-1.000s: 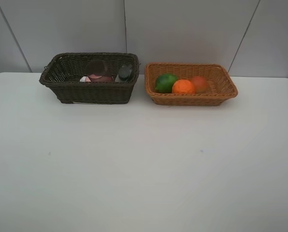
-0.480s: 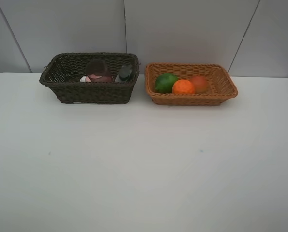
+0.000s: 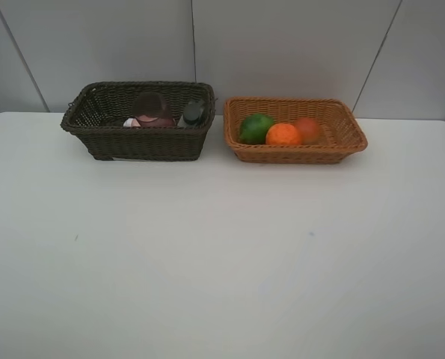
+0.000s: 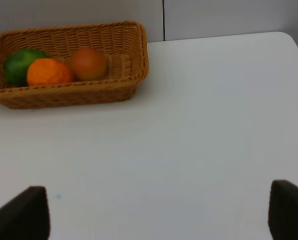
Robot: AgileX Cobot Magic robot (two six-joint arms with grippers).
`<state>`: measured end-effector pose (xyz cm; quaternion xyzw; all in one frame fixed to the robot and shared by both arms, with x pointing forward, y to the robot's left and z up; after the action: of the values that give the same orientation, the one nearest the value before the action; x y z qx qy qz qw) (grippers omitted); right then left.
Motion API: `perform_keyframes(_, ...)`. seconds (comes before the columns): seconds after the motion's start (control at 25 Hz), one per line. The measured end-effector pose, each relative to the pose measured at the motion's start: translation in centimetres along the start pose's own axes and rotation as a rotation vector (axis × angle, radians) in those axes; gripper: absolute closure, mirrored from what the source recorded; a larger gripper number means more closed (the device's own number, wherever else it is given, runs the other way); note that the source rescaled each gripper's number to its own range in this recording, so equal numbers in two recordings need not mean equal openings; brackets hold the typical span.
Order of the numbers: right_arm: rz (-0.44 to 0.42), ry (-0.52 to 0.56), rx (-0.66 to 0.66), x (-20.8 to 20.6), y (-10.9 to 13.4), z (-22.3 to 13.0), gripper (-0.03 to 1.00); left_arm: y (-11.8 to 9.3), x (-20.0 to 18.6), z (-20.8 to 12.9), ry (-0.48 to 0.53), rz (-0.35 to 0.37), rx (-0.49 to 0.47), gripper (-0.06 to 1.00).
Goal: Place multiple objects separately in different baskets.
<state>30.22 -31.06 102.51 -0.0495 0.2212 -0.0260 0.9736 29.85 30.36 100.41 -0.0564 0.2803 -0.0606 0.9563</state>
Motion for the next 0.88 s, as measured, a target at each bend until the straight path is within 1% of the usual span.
perform_keyframes(0.52, 0.000, 0.000, 0.000, 0.0, 0.0, 0.0, 0.04, 0.0, 0.0, 0.0, 0.001, 0.001, 0.000, -0.05)
perform_keyframes(0.6, 0.000, 0.000, 0.000, 0.0, 0.0, 0.0, 0.04, 0.1, 0.0, 0.0, -0.003, 0.021, -0.013, -0.05)
perform_keyframes(0.88, 0.000, 0.000, 0.000, 0.0, 0.0, 0.0, 0.04, 1.1, -0.3, -0.1, -0.028, 0.169, -0.113, -0.05)
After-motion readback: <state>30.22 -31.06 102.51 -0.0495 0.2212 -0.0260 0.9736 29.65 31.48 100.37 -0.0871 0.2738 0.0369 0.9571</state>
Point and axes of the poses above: a point on each arm's last joint axis where the gripper is mounted, x pointing out along that axis toward the gripper, y along the wrist's bending axis when the last joint is at zero, z = x × y, the point moved 8 cm from there along x, pointing out along that axis toward the gripper, and after that the axes turned 9 degrees about -x, right-handed, at the moved point
